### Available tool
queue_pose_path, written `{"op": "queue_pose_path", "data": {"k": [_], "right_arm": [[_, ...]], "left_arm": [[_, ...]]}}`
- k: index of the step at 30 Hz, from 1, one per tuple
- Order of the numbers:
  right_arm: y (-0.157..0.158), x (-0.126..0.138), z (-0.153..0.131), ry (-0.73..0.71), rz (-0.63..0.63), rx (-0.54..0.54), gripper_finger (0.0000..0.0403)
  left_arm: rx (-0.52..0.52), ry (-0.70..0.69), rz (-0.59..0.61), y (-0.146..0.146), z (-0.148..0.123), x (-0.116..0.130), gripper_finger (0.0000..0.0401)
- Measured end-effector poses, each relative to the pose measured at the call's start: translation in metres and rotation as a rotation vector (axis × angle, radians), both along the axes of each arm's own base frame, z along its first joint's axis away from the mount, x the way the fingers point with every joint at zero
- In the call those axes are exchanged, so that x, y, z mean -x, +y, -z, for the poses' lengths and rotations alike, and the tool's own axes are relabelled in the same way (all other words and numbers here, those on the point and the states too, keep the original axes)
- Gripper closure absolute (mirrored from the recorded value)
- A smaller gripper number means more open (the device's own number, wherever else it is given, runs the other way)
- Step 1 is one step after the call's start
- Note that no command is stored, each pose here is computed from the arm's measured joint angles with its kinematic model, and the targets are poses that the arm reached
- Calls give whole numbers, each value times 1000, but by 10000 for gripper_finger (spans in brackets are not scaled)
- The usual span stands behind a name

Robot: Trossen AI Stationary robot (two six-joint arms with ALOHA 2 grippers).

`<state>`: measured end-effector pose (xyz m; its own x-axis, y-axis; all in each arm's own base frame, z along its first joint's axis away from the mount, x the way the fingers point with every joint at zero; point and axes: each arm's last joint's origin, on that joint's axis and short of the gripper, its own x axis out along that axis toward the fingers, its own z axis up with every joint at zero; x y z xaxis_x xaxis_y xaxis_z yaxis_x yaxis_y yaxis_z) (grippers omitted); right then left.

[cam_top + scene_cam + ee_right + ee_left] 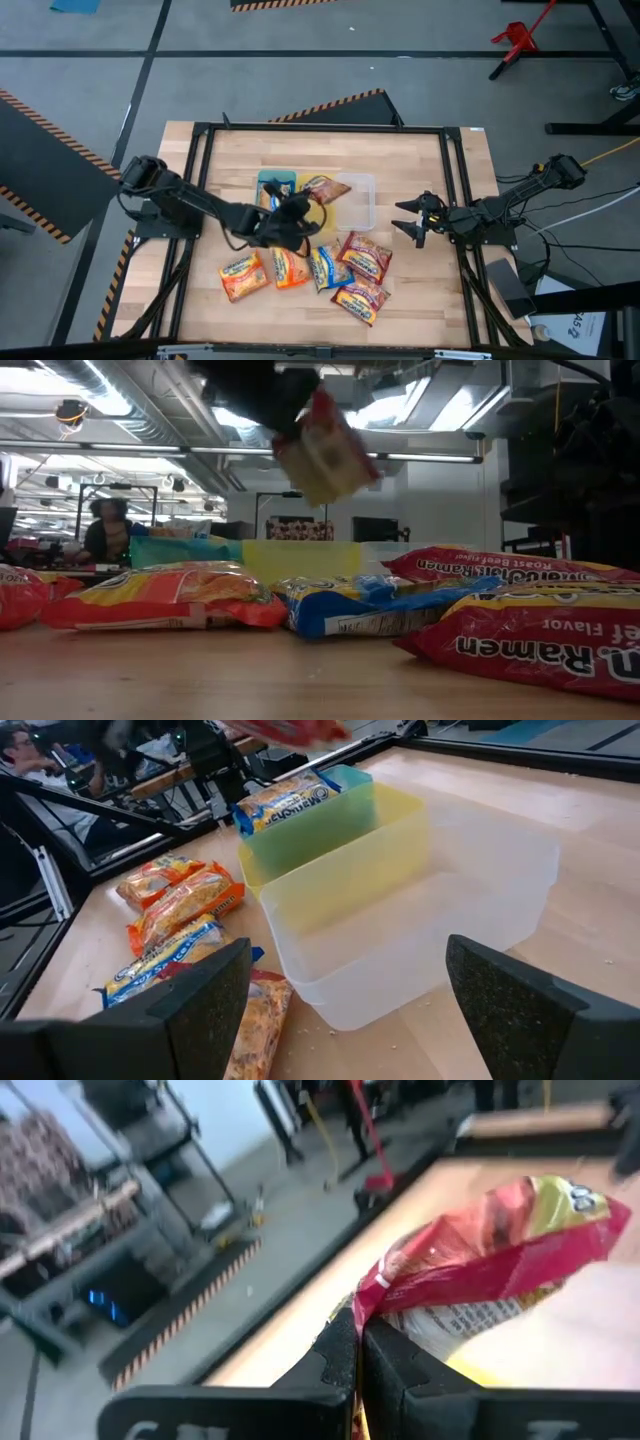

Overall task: Sort Maruchan noodles
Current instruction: Put the red bag into the yellow bin

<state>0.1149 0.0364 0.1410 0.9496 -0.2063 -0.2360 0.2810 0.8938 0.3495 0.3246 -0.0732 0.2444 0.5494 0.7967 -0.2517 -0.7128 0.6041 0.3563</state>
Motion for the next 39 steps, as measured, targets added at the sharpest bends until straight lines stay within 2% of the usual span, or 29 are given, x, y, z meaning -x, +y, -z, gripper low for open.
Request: {"op": "queue_pose_path", "data": {"k": [4,9,19,23,27,30,34,39], "right_arm": [[0,0,1,4,1,-3,81],[0,0,1,5,2,-3,81],[0,0,1,8,2,-1,81],[0,0,1,8,2,-1,81],[0,0,1,9,2,0,81],[0,0,1,8,2,0,81],[0,0,1,9,2,0,81],[0,0,1,8,2,-1,81]], "left_arm": [[106,34,-51,16,11,6,401],[176,42,-93,28,16,9,401],[233,137,-128,42,49,-4,401],[241,138,-138,42,53,-5,401],[263,162,-118,42,54,-5,401],[316,213,-60,41,56,-6,393],[401,246,-5,39,58,-6,368],[408,291,43,36,58,-6,327]]}}
